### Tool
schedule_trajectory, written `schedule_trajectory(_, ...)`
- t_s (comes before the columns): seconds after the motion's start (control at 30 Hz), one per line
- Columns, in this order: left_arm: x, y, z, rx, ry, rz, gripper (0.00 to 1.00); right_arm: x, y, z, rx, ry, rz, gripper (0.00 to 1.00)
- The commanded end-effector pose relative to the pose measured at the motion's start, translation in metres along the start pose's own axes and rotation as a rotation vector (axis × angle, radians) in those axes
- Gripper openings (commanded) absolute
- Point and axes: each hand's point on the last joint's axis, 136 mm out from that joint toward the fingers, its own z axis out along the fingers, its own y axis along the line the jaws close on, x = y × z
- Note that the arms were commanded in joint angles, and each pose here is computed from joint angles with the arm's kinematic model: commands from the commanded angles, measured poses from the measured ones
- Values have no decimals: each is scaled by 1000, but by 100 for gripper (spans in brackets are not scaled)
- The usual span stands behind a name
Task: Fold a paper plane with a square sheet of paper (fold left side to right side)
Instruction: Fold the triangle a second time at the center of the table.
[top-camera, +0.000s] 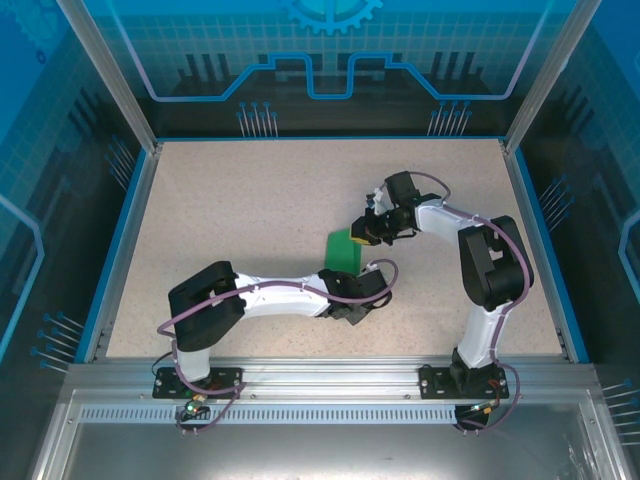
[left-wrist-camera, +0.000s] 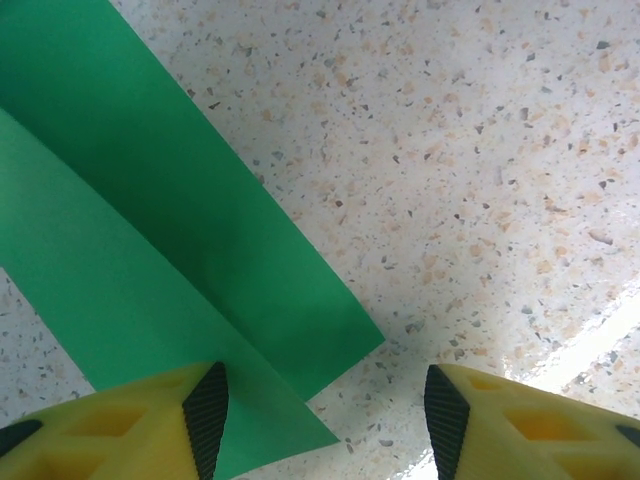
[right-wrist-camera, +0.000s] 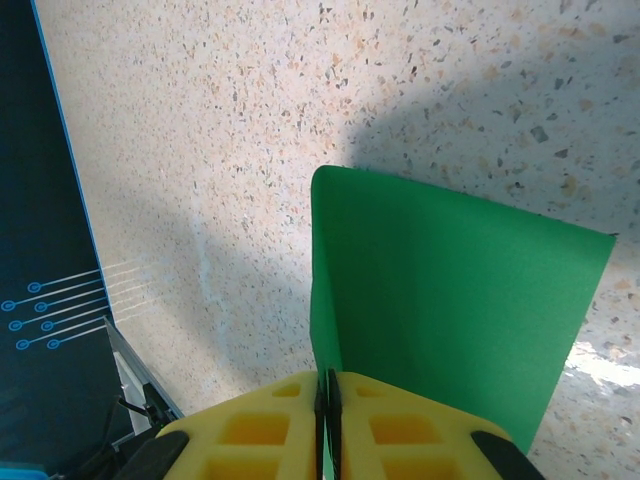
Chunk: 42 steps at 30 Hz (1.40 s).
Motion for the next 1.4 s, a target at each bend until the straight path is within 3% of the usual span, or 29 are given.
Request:
schedule_trajectory(0.0, 0, 5, 1, -49, 1, 20, 58, 0, -2, -1, -8, 22, 37, 13)
schedule_trajectory(0.23, 1, 10, 5, -83, 7, 24, 51, -1, -2, -2, -7, 21, 37, 13)
schedule_trajectory(0.7, -3, 11, -4, -67, -18, 15, 12, -1, -7, -1, 24, 27, 33, 14)
schedule_trajectory(1.1, -11, 16, -14, 42, -41, -85, 3, -16, 10, -14, 1, -28, -26, 21)
schedule_trajectory(1.27, -11, 19, -17, 137, -46, -143, 2, -25, 20, -46, 29, -164, -98, 44)
schedule_trajectory(1.37, -12, 21, -17, 192, -49, -172, 1, -20, 14, -64, 54, -223, -110, 53)
